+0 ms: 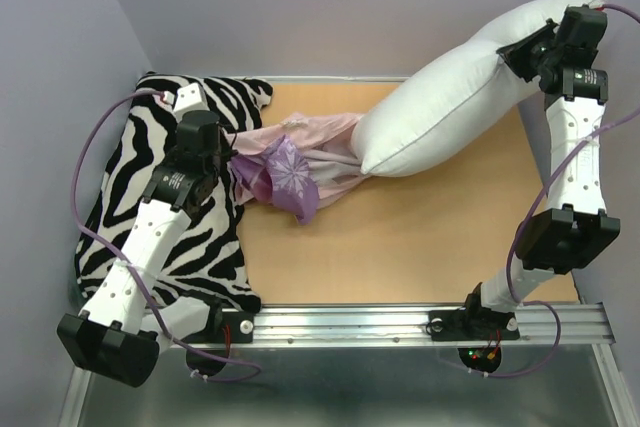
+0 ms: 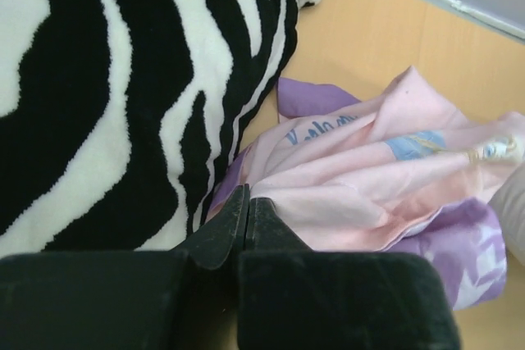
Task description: Remove the pillowcase from the pillow
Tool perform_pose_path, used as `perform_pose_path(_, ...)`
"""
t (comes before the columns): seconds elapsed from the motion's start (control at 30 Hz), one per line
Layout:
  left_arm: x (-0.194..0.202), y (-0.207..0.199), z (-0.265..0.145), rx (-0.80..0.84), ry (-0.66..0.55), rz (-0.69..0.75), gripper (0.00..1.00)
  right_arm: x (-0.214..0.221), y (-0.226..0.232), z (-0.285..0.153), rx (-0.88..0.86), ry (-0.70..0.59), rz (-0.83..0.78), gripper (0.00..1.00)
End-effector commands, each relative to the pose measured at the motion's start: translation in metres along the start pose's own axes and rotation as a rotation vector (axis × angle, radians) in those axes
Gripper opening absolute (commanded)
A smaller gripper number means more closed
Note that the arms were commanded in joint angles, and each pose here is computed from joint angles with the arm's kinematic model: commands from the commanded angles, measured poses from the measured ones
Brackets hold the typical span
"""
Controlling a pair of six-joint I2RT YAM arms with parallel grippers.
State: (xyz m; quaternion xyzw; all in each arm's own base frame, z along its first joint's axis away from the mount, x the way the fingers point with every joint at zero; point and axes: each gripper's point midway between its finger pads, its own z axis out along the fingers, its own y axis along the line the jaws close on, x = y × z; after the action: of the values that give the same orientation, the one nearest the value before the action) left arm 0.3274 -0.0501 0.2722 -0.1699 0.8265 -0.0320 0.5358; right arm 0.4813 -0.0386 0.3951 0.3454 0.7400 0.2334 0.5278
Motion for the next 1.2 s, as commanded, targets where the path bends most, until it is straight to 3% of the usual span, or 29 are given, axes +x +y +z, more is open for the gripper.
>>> perform_pose_path(0.0,-0.066,-0.003,-0.016,0.003,-0.163,-0.052,0.0,-0.063,0.087,-0.049,-0.284,-0.198,-0.046,0.01)
perform_pose_path(0.43,-0.131,-0.023,-0.026,0.065,-0.262,-0.115,0.0,-0.072,0.15,-0.099,-0.515,-0.159,-0.038,0.01)
perform_pose_path(0.8,-0.059,-0.038,0.057,0.073,-0.093,-0.118,0.0,-0.075,0.189,-0.131,-0.668,-0.104,0.003,0.01)
perform_pose_path(0.93,-0.063,-0.037,0.064,0.059,-0.102,-0.113,0.0,-0.07,0.189,-0.132,-0.676,-0.082,-0.003,0.01)
perform_pose_path(1.17,-0.09,-0.047,0.057,0.098,-0.138,-0.098,0.0,-0.03,0.169,-0.12,-0.677,0.081,-0.046,0.01)
